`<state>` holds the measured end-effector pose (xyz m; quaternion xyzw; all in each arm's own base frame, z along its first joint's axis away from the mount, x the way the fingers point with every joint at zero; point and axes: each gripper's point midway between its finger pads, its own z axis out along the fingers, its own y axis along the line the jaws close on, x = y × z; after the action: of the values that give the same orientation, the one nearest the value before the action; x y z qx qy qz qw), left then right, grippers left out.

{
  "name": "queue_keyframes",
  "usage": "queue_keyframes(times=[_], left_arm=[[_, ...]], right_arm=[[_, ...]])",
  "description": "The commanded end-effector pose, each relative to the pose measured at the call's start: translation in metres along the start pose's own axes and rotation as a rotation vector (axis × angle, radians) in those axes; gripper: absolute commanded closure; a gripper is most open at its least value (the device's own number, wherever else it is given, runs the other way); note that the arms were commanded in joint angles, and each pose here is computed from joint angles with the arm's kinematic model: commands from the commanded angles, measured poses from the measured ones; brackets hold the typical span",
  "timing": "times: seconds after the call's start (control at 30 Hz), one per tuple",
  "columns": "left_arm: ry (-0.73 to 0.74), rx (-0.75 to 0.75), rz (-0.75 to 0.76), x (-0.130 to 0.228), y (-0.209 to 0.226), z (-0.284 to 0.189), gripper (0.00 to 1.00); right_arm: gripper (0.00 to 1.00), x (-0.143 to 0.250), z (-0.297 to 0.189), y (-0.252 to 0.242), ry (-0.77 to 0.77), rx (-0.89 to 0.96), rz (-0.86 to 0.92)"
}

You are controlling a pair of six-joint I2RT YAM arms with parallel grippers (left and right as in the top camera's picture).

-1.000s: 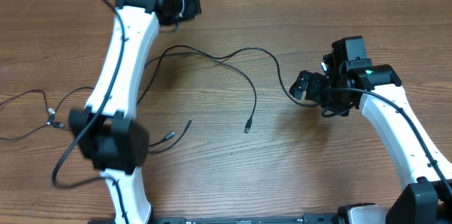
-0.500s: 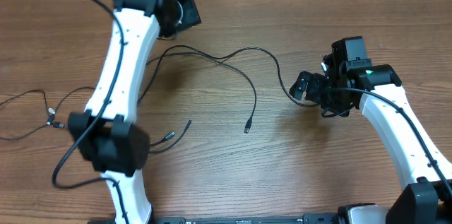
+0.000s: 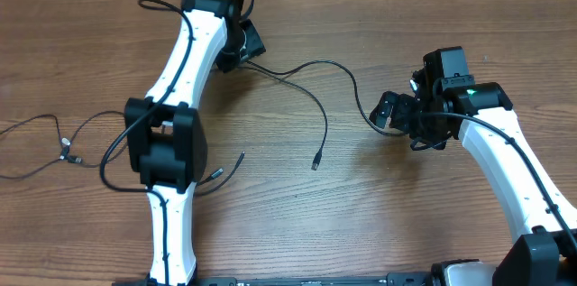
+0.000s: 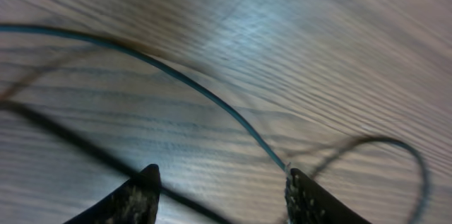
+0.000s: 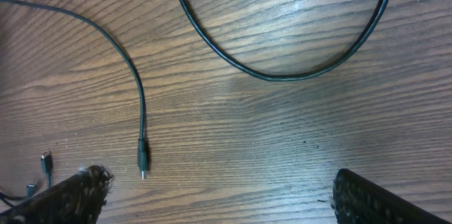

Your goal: Untangle cables

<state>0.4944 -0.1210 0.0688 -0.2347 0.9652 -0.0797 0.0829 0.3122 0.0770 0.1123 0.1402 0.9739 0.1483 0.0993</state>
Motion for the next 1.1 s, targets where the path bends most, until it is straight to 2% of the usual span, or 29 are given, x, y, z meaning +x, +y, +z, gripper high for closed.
queue_keyframes(times=[0.0,0.1,0.17,0.27,0.43,0.7,0.83,1.07], left_arm=[[0.010,-0.033,-0.009,0.001,0.005,0.014,0.48],[-0.001,-0.026,-0.013,-0.002,0.005,0.010,0.70],[-0.019,-0.023,-0.007,-0.007,0.005,0.003,0.96],[-0.039,-0.007,-0.006,-0.012,0.000,-0.011,0.96],[-0.152,0.086,0.077,-0.032,-0.025,-0.068,0.96],[-0.462,0.318,0.303,-0.041,-0.068,-0.232,0.96],[-0.632,0.349,0.378,-0.037,-0.060,-0.308,0.96],[-0.869,0.274,0.274,-0.041,-0.002,-0.399,0.96]], right_arm=[[0.00,-0.005,-0.011,0.005,-0.036,-0.021,-0.009],[0.00,-0.005,-0.011,0.005,-0.036,-0.022,-0.009],[0.00,-0.005,-0.011,0.005,-0.033,-0.020,-0.009],[0.00,-0.004,-0.011,0.005,-0.029,-0.018,-0.007],[0.00,-0.004,-0.011,0.005,-0.029,-0.019,-0.008],[0.00,-0.005,-0.011,0.005,-0.035,-0.021,-0.009],[0.00,-0.005,-0.011,0.006,-0.036,-0.022,-0.009],[0.00,-0.005,-0.011,0.005,-0.035,-0.021,-0.009]])
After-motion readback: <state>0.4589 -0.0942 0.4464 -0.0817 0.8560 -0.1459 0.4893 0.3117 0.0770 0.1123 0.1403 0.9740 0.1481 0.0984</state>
